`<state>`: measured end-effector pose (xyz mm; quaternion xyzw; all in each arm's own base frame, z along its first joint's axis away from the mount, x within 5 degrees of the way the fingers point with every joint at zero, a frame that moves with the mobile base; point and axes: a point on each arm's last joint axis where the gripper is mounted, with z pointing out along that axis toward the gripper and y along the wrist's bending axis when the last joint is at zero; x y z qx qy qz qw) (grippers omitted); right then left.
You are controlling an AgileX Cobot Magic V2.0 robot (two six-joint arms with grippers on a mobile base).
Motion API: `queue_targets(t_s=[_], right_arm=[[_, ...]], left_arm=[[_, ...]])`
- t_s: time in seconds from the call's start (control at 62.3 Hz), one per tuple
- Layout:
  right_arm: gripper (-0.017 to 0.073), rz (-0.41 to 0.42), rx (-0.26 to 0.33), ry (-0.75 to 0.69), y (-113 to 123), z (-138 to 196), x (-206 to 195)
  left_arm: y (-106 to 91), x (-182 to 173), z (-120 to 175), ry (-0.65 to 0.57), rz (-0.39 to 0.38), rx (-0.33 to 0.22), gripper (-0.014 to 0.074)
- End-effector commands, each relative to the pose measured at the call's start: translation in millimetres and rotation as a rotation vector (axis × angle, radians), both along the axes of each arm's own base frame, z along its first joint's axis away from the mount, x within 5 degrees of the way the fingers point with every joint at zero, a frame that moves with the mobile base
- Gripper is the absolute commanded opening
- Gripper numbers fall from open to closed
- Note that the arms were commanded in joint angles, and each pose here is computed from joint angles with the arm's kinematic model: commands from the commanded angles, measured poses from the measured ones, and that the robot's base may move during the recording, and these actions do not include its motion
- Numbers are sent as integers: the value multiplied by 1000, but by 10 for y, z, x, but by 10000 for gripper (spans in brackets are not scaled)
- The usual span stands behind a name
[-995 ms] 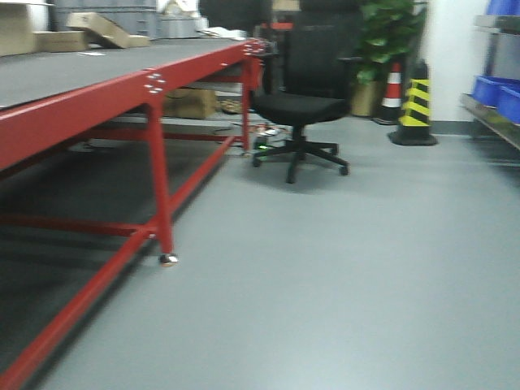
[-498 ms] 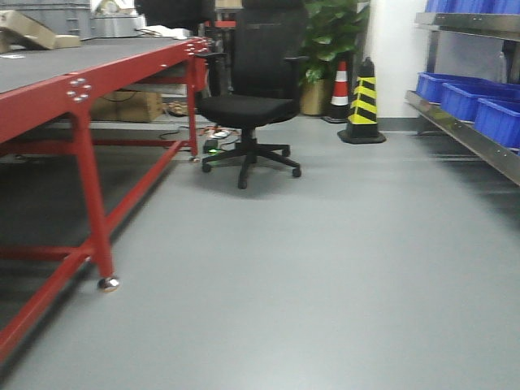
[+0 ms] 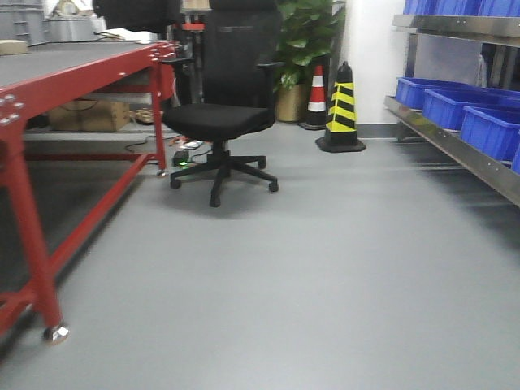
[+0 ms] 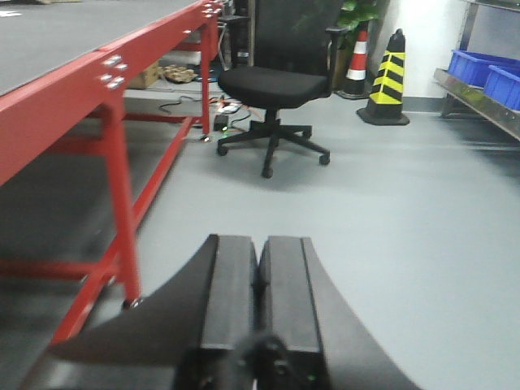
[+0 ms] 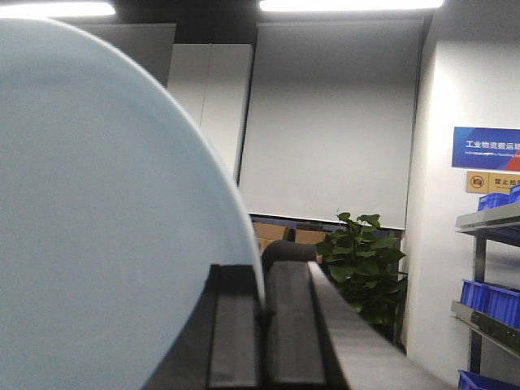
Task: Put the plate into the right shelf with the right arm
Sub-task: 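Drive the base up to the shelf with blue bins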
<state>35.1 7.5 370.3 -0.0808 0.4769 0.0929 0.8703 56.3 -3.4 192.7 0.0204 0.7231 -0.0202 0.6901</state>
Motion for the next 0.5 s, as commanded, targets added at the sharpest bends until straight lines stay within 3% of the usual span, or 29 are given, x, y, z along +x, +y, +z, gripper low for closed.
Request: queue_targets(t_s=[0.0, 0.482], right_arm=[[57, -27, 25, -90, -30, 144, -41], [57, -27, 24, -89, -30, 144, -41]], left_arm=[[3, 0, 48, -82, 4, -14, -47], [3, 0, 48, -82, 4, -14, -47]])
